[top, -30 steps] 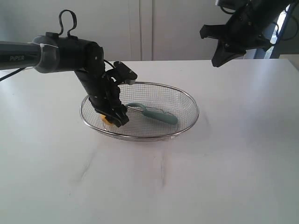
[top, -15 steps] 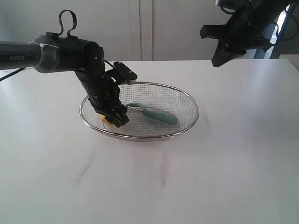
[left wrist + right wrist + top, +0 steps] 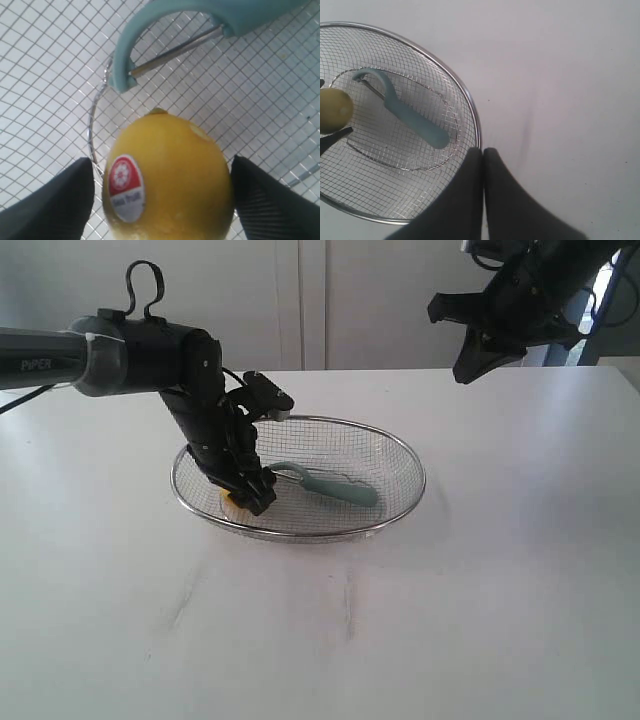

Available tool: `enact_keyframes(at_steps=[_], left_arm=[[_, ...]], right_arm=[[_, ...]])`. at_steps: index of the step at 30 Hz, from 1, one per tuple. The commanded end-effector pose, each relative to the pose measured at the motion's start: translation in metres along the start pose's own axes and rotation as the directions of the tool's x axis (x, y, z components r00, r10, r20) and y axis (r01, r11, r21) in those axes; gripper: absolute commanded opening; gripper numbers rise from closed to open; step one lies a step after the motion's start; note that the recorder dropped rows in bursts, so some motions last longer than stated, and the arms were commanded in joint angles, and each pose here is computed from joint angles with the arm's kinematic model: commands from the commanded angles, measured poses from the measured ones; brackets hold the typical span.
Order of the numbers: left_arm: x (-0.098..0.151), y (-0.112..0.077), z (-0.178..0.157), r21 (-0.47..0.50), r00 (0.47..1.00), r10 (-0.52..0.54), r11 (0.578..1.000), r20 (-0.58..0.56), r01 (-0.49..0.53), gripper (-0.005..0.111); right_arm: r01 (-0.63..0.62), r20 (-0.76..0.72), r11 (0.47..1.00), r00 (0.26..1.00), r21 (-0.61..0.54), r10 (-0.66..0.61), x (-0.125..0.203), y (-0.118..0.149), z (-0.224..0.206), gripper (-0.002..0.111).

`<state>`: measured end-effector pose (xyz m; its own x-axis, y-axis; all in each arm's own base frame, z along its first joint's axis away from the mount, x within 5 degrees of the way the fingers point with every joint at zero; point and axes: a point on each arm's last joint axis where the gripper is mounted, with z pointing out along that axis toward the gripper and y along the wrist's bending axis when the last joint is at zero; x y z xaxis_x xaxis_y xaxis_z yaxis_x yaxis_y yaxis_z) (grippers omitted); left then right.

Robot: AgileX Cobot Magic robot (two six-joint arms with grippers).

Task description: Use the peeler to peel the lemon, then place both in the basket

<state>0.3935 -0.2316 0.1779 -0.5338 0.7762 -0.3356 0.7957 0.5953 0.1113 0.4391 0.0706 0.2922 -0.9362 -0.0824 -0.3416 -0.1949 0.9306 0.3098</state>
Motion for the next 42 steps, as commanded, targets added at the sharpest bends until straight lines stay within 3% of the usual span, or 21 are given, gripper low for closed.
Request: enact_keyframes(at_steps=[1, 19, 30, 35, 42], left_arm=[[-0.002, -0.003, -0.004, 0.004, 1.000, 0.001, 1.000, -0.003, -0.001, 0.078], [-0.004, -0.003, -0.043, -0.011, 1.000, 0.011, 1.000, 0.015, -0.011, 0.078], [-0.003, -0.005, -0.088, -0.019, 0.999, -0.019, 1.000, 0.046, 0.020, 0.065], [-0.001, -0.007, -0.103, -0.019, 0.997, -0.064, 0.998, 0.049, 0.065, 0.052], [0.003, -0.008, -0.110, -0.008, 0.993, -0.119, 0.993, 0.024, 0.119, 0.022]], right_arm=[[0.006, 0.018, 1.000, 1.000, 0.004, -0.006, -0.001, 0.000, -0.008, 0.000], [0.005, 0.018, 1.000, 1.000, 0.002, -0.005, -0.001, 0.000, -0.008, 0.000], [0.005, 0.019, 1.000, 1.000, 0.000, -0.005, -0.001, 0.000, -0.008, 0.000], [0.005, 0.019, 1.000, 1.000, 0.000, -0.005, -0.001, 0.000, -0.008, 0.000], [0.005, 0.019, 1.000, 1.000, 0.000, -0.005, -0.001, 0.000, -0.008, 0.000]])
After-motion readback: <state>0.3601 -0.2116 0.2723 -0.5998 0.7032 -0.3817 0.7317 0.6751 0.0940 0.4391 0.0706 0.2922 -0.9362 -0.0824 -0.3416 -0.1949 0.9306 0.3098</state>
